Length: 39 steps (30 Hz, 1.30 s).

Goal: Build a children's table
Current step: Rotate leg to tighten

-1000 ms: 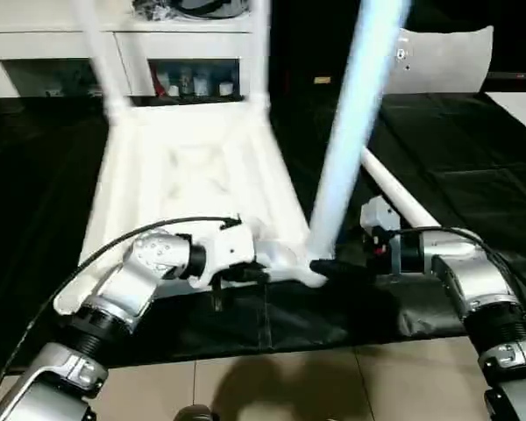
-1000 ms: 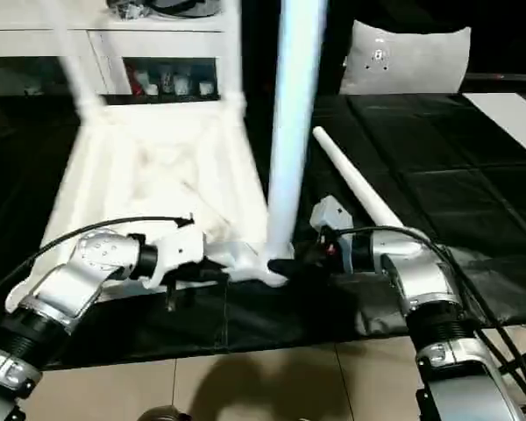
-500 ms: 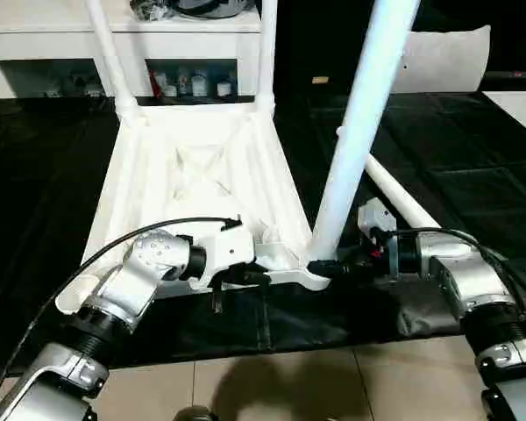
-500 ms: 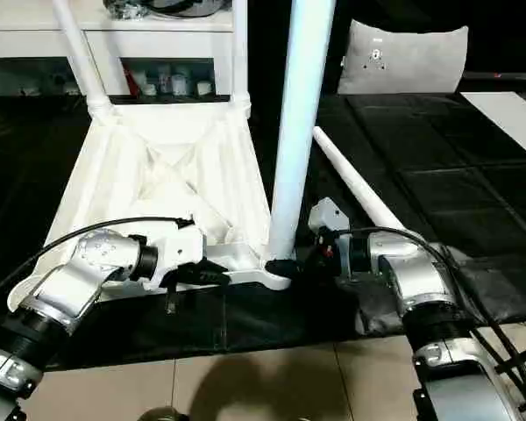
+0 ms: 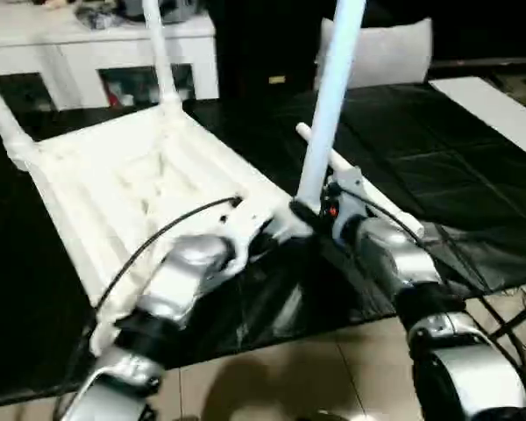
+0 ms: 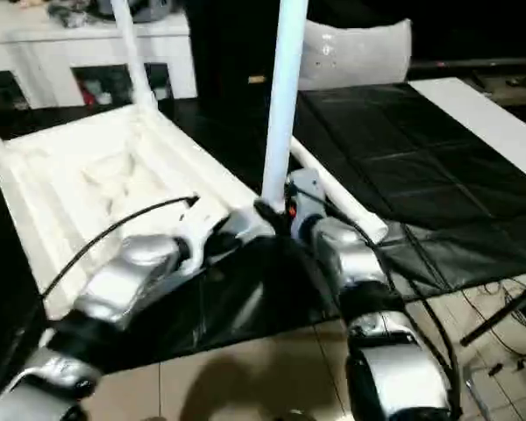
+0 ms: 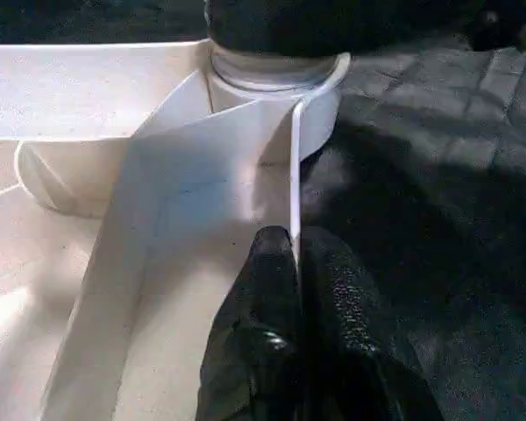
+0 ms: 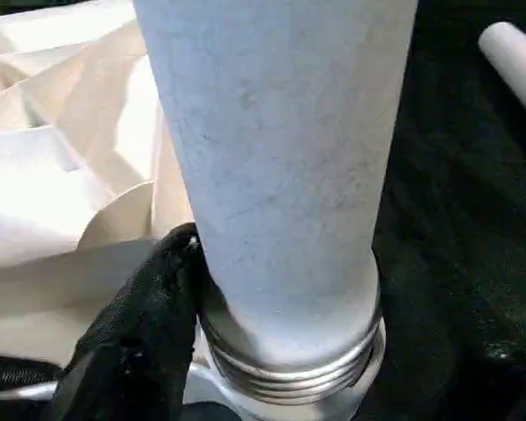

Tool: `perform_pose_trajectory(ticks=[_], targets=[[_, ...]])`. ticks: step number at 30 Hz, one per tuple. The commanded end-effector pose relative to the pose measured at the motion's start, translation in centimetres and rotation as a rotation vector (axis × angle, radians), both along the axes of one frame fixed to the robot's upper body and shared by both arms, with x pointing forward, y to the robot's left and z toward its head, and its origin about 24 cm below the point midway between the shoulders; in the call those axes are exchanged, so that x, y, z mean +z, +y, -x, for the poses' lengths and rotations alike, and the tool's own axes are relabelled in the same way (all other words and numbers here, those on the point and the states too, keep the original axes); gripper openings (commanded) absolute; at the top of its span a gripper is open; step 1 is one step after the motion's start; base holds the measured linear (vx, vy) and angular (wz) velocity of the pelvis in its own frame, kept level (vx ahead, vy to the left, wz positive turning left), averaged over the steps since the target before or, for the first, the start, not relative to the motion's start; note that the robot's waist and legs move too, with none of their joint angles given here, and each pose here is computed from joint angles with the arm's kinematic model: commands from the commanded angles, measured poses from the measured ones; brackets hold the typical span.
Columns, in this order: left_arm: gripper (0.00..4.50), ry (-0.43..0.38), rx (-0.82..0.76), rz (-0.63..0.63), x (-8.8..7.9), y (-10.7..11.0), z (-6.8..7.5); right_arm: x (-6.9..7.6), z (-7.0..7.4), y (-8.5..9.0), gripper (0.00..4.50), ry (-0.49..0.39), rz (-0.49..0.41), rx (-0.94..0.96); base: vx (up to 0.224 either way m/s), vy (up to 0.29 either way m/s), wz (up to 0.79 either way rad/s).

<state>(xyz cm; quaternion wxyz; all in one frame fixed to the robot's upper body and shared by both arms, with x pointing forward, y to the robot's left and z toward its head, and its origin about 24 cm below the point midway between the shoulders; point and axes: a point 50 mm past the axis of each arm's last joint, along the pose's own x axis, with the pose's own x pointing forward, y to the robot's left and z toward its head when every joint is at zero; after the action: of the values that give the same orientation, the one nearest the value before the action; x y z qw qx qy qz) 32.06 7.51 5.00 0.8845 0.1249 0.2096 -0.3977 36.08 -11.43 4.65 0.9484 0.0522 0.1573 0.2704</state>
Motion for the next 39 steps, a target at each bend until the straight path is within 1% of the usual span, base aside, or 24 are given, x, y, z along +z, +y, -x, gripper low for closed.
perform_pose_trajectory(ticks=[1, 3, 6, 8, 9, 12, 13, 14, 16, 17, 19, 20, 22, 25, 29, 31, 32, 33, 34, 35, 36, 37, 38, 39], targets=[[0.0, -0.074, -0.062, 0.067, 2.0, -2.2, -0.2, -0.8, 0.3, 0.8, 3.42, 0.046, -0.034, 0.003, 0.0, 0.0, 0.0], [0.0, -0.08, -0.046, 0.034, 1.8, -1.6, -0.3, -1.1, 0.6, 0.3, 3.74, 0.044, -0.01, 0.013, 0.0, 0.0, 0.0], [0.0, -0.09, -0.034, 0.008, 1.6, -1.2, -0.4, -1.4, 0.9, 0.0, 3.83, 0.053, -0.009, 0.027, 0.0, 0.0, 0.0], [0.0, -0.104, -0.028, -0.011, 1.5, -0.9, -0.6, -1.5, 1.1, -0.3, 4.15, 0.045, -0.003, 0.024, 0.0, 0.0, 0.0], [0.0, -0.126, -0.01, -0.049, 1.3, -0.5, -0.9, -1.7, 1.5, -1.1, 4.15, 0.015, 0.002, 0.012, 0.0, 0.0, 0.0], [0.0, -0.142, 0.024, -0.079, 1.0, 0.1, -1.5, -1.4, 2.0, -2.0, 4.45, -0.043, -0.044, -0.024, 0.0, 0.0, 0.0], [0.0, -0.144, 0.034, -0.083, 1.0, 0.2, -1.6, -1.3, 2.1, -2.2, 4.45, -0.057, -0.061, -0.035, 0.0, 0.0, 0.0], [0.0, -0.12, 0.051, -0.097, 0.7, 0.5, -1.8, -0.9, 2.4, -2.9, 4.45, -0.106, -0.093, -0.096, 0.0, 0.0, 0.0], [0.44, -0.091, 0.053, -0.076, 0.6, 0.6, -1.9, -0.5, 2.9, -3.3, 4.5, -0.142, -0.144, -0.115, 0.0, 0.0, 0.0], [0.55, -0.086, 0.049, -0.065, 0.6, 0.6, -1.9, -0.4, 3.1, -3.4, 4.5, -0.154, -0.155, -0.113, 0.0, 0.0, 0.0], [0.55, -0.115, 0.034, -0.055, 0.9, 0.5, -1.9, -0.3, 3.7, -3.4, 4.5, -0.164, -0.171, -0.091, 0.0, 0.0, 0.0], [0.58, -0.128, 0.029, -0.053, 1.1, 0.5, -1.9, -0.3, 3.8, -3.3, 4.5, -0.166, -0.174, -0.084, 0.0, 0.0, 0.0], [0.89, -0.179, 0.014, -0.052, 1.6, 0.5, -2.0, -0.6, 4.1, -3.3, 4.5, -0.145, -0.151, -0.081, 0.0, 0.0, 0.0], [0.94, -0.231, 0.013, -0.044, 2.5, 1.2, -1.7, -0.9, 4.8, -2.8, 4.5, -0.088, -0.133, -0.024, 0.0, 0.0, 0.0], [0.94, -0.24, 0.049, -0.027, 3.6, 2.6, -1.4, -1.1, 5.6, -1.9, 4.5, -0.064, -0.097, 0.084, 0.0, 0.0, 0.0], [0.94, -0.258, 0.109, -0.064, 4.4, 4.6, -1.3, -1.3, 5.7, -1.5, 4.5, -0.045, -0.074, 0.126, 0.0, 0.0, 0.0], [0.76, -0.258, 0.109, -0.064, 4.4, 4.6, -1.3, -1.3, 5.7, -1.5, 4.5, -0.045, -0.074, 0.126, 0.0, 0.0, 0.0], [0.76, -0.26, 0.141, -0.079, 4.7, 5.8, -1.3, -1.3, 5.7, -1.3, 4.5, -0.035, -0.063, 0.139, 0.0, 0.0, 0.0], [0.58, -0.262, 0.179, -0.123, 5.0, 7.6, -1.2, -1.4, 5.6, -1.2, 4.5, -0.018, -0.048, 0.149, 0.0, 0.0, 0.0], [0.58, -0.263, 0.201, -0.151, 5.2, 8.7, -1.1, -1.5, 5.5, -1.2, 4.5, -0.007, -0.037, 0.155, 0.0, 0.0, 0.0], [0.44, -0.263, 0.228, -0.216, 5.3, 10.3, -1.0, -1.6, 5.4, -1.1, 4.5, 0.006, -0.023, 0.166, 0.0, 0.0, 0.0], [0.44, -0.263, 0.228, -0.216, 5.3, 10.3, -1.0, -1.6, 5.4, -1.1, 4.5, 0.006, -0.023, 0.166, 0.0, 0.0, 0.0], [0.3, -0.27, 0.276, -0.306, 5.5, 12.3, -0.9, -1.7, 5.4, -1.0, 4.5, 0.02, -0.007, 0.18, 0.0, 0.0, 0.0], [0.3, -0.275, 0.308, -0.364, 5.6, 13.5, -0.8, -1.7, 5.3, -0.9, 4.5, 0.028, 0.002, 0.19, 0.0, 0.0, 0.0]])
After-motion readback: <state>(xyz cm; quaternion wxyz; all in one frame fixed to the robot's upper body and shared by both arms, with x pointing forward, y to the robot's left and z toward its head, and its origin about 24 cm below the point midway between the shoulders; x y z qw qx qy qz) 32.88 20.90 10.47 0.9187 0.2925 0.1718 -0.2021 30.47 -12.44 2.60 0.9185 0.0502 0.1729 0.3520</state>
